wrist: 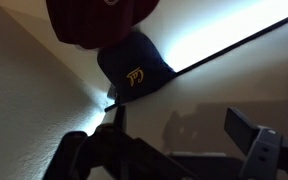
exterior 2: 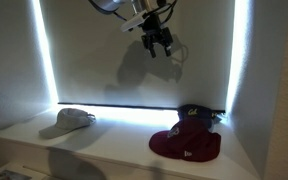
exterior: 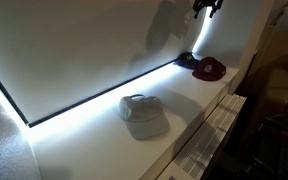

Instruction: Put the red cap on the white cap

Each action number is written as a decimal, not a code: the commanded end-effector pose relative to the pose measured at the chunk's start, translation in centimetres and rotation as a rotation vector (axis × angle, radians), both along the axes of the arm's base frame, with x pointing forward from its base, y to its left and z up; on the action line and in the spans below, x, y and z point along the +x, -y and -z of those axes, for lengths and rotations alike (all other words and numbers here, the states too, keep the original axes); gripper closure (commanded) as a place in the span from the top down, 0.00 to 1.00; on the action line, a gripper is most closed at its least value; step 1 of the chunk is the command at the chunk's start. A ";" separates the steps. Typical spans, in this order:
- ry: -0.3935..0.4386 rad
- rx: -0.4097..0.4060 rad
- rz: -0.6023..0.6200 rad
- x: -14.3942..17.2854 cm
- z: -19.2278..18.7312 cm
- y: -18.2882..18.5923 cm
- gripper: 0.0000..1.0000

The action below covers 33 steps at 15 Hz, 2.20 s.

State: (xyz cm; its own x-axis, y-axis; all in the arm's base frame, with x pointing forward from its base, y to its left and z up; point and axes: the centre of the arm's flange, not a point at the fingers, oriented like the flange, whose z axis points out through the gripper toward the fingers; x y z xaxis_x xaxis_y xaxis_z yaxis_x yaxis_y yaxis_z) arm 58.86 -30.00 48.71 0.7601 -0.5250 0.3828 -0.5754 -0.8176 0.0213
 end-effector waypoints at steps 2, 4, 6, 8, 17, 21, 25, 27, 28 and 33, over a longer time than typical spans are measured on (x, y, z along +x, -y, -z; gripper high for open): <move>0.022 0.038 0.104 1.5 0.4 2.2 1.00; 0.021 0.037 0.117 2.0 0.9 2.9 1.00; -0.050 0.042 0.166 3.2 1.3 3.5 1.00; -0.165 0.063 0.215 4.7 6.0 5.4 1.00; -0.377 0.083 0.309 3.5 18.6 6.6 1.00; -0.304 0.096 0.519 4.9 20.7 8.1 1.00; -0.318 0.076 0.763 4.6 24.7 11.2 1.00; -0.330 0.062 0.715 3.1 24.8 10.1 1.00; -0.328 0.058 0.734 3.2 25.4 10.4 1.00; -0.357 0.050 0.750 4.3 27.4 10.7 1.00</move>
State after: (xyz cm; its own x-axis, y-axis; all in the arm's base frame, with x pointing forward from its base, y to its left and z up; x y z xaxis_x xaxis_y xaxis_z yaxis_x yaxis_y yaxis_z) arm 62.52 -40.44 23.47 0.2739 -0.9470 0.1676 -0.9419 -0.2289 0.2458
